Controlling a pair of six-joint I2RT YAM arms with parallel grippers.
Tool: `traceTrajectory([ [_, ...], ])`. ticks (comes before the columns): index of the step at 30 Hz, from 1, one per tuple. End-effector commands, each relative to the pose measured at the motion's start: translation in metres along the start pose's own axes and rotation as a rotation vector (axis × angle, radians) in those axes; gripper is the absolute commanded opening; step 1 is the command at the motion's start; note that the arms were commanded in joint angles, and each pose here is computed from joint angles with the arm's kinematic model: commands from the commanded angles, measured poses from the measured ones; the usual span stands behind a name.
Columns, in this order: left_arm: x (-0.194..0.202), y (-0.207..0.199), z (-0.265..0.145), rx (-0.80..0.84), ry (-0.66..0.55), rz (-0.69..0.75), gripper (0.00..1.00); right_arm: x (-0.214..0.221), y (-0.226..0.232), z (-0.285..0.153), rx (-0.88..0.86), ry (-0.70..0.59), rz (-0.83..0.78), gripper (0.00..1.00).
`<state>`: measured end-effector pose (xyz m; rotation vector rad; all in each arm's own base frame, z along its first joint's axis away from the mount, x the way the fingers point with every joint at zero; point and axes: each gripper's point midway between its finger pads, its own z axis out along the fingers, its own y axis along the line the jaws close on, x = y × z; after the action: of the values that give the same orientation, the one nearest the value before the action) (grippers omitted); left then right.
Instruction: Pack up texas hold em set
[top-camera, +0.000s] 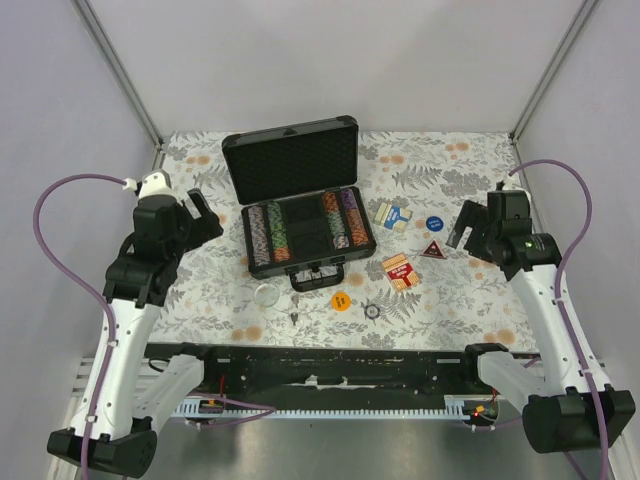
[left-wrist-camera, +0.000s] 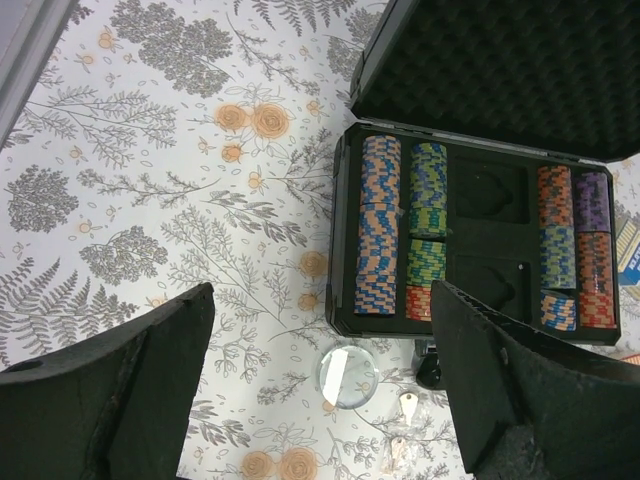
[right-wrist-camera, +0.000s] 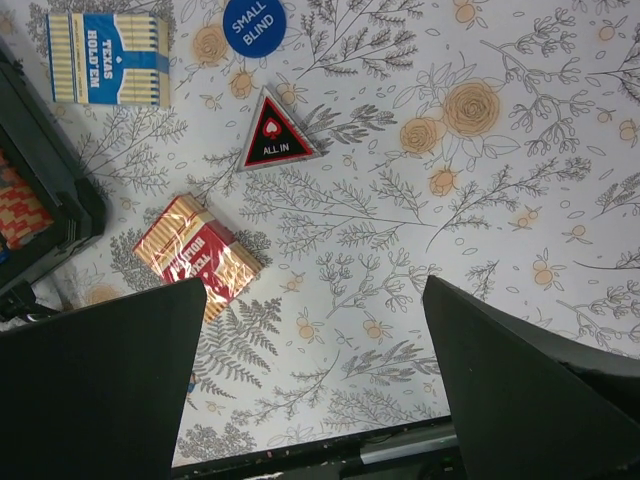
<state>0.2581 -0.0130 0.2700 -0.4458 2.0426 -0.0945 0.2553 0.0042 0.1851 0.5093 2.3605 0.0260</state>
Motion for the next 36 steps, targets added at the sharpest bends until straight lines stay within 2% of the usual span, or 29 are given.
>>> traceTrajectory([
  [1, -0.003, -0.011, 0.004, 0.057, -0.01, 0.008, 0.94, -0.001, 0.014, 0.0, -0.079, -0.018, -0.059, 0.98],
  [8, 0.015, -0.044, 0.016, 0.242, 0.053, 0.03, 0.95, 0.023, 0.04, 0.006, -0.215, 0.031, -0.161, 0.98],
  [13, 0.032, -0.084, 0.014, 0.473, 0.143, 0.038, 0.95, 0.043, 0.054, 0.011, -0.259, 0.069, -0.285, 0.98],
  [20, 0.052, -0.114, 0.008, 0.68, 0.209, 0.019, 0.95, 0.06, 0.072, 0.026, -0.22, 0.121, -0.387, 0.98],
  [30, 0.057, -0.119, 0.015, 0.704, 0.22, -0.013, 0.95, 0.095, 0.1, 0.065, -0.18, 0.241, -0.596, 0.98],
  [36, 0.056, -0.121, 0.019, 0.706, 0.223, -0.008, 0.95, 0.108, 0.108, 0.089, -0.151, 0.275, -0.636, 0.98],
])
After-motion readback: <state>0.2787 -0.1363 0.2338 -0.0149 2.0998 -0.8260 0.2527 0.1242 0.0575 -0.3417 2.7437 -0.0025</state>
